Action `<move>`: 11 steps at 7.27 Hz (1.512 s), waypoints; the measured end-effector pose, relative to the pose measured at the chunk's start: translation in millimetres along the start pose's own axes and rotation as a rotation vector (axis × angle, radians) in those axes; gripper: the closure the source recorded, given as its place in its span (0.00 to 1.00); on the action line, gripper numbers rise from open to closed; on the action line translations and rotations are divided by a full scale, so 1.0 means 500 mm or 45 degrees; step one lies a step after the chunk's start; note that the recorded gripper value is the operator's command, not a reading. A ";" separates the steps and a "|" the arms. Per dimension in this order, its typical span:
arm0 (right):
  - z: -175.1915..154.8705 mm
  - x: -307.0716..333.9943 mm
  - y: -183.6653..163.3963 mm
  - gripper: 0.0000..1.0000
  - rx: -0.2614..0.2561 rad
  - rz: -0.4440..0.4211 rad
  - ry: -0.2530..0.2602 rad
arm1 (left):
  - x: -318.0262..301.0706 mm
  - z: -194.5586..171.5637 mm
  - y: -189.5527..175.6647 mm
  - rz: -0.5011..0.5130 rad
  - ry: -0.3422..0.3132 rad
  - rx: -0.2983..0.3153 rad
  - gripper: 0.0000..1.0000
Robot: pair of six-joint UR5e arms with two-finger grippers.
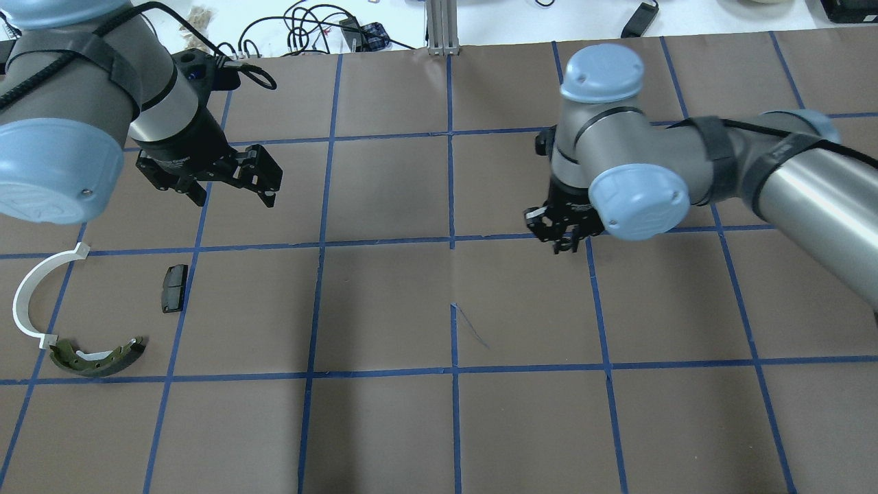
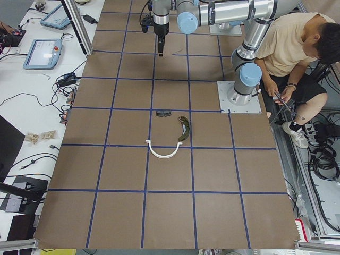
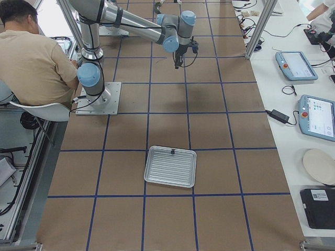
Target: Place bearing gear from tray to pile
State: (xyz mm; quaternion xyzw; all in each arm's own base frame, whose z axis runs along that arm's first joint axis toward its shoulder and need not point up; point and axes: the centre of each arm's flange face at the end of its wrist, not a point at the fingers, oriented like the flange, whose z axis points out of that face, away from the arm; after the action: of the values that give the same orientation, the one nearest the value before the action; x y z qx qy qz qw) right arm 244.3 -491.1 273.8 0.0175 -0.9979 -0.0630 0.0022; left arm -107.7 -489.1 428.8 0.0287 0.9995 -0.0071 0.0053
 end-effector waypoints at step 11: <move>-0.138 0.221 -0.155 0.00 0.046 -0.103 0.025 | 0.055 0.061 -0.007 0.006 0.017 -0.067 0.00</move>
State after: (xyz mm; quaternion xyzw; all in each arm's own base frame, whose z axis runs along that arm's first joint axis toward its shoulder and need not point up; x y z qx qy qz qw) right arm 137.0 -580.7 332.8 0.0584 -0.9972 -0.0448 0.0091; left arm -134.9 -491.5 398.1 0.0309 0.9993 0.0194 -0.0007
